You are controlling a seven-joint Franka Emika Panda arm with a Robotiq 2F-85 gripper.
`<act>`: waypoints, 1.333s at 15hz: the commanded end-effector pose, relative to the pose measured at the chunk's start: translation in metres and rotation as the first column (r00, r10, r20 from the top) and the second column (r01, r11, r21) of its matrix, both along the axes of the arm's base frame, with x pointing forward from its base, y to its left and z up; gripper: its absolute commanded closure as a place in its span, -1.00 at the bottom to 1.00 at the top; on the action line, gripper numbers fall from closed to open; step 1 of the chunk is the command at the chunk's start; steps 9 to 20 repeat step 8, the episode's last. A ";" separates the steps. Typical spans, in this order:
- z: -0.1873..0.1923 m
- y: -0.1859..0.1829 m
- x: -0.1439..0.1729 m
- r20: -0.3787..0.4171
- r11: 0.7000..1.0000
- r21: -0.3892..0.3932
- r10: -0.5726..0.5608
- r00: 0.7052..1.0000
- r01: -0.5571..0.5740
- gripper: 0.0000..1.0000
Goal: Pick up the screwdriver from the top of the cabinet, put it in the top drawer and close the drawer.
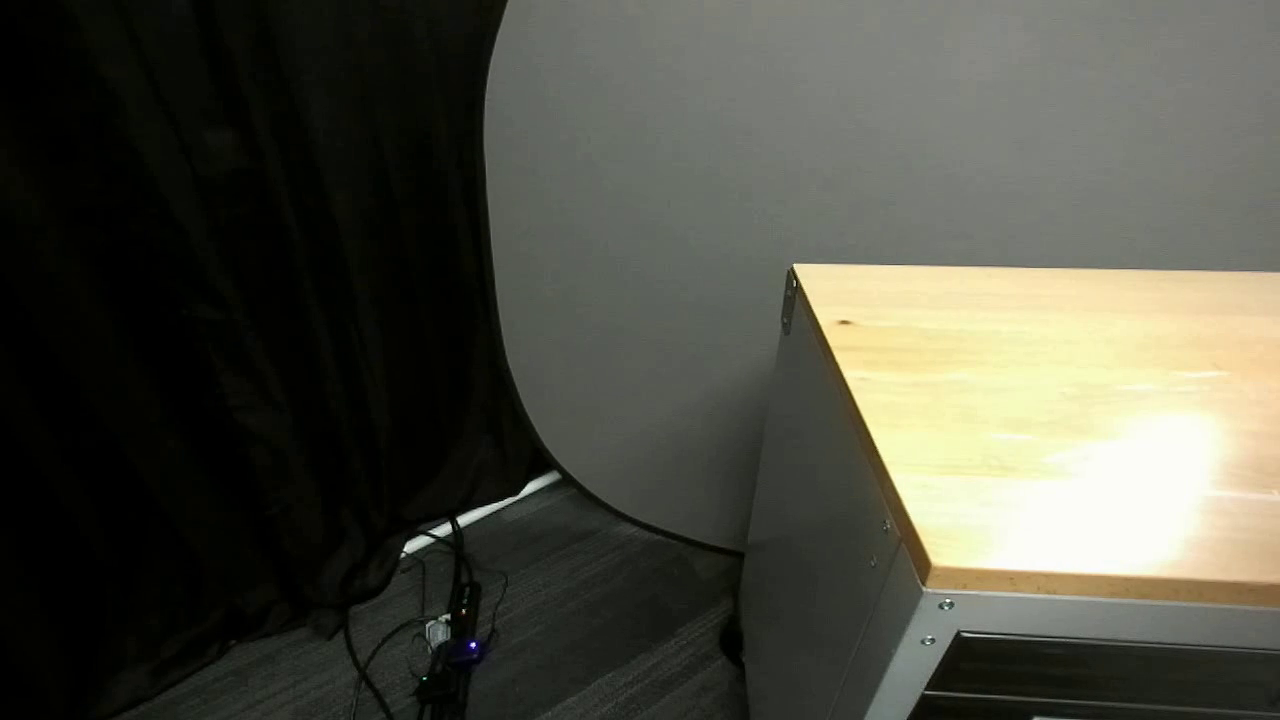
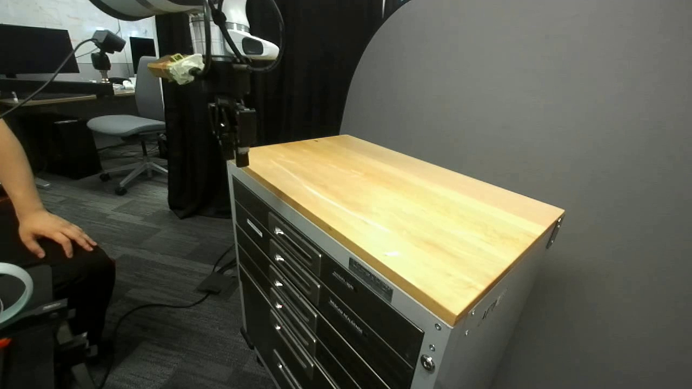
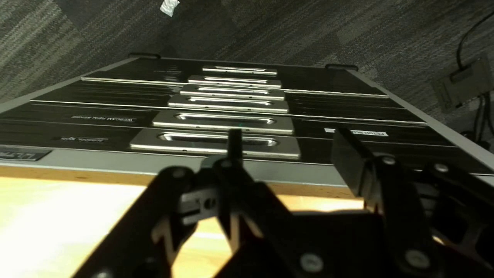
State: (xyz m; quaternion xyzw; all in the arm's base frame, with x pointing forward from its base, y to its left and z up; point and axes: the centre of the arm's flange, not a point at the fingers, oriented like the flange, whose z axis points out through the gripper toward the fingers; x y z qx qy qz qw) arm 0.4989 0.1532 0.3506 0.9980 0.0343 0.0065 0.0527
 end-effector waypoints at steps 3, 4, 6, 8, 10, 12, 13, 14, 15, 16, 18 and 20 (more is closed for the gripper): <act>0.025 -0.009 -0.005 -0.024 1.000 0.008 0.017 1.000 -0.017 -1.00; 0.009 -0.005 -0.002 -0.006 1.000 -0.006 0.004 1.000 -0.004 -1.00; 0.007 -0.007 -0.003 -0.013 1.000 -0.008 0.002 1.000 -0.002 -1.00; 0.004 -0.007 -0.003 -0.019 1.000 -0.009 0.003 1.000 -0.003 -1.00; 0.004 -0.007 -0.003 -0.019 1.000 -0.009 0.003 1.000 -0.003 -1.00; 0.004 -0.007 -0.003 -0.019 1.000 -0.009 0.003 1.000 -0.003 -1.00; 0.004 -0.007 -0.003 -0.019 1.000 -0.009 0.003 1.000 -0.003 -1.00; 0.004 -0.007 -0.003 -0.019 1.000 -0.009 0.003 1.000 -0.003 -1.00; 0.004 -0.007 -0.003 -0.019 1.000 -0.009 0.003 1.000 -0.003 -1.00; 0.004 -0.007 -0.003 -0.019 1.000 -0.009 0.003 1.000 -0.003 -1.00; 0.004 -0.007 -0.003 -0.019 1.000 -0.009 0.003 1.000 -0.003 -1.00; 0.004 -0.007 -0.003 -0.019 1.000 -0.009 0.003 1.000 -0.003 -1.00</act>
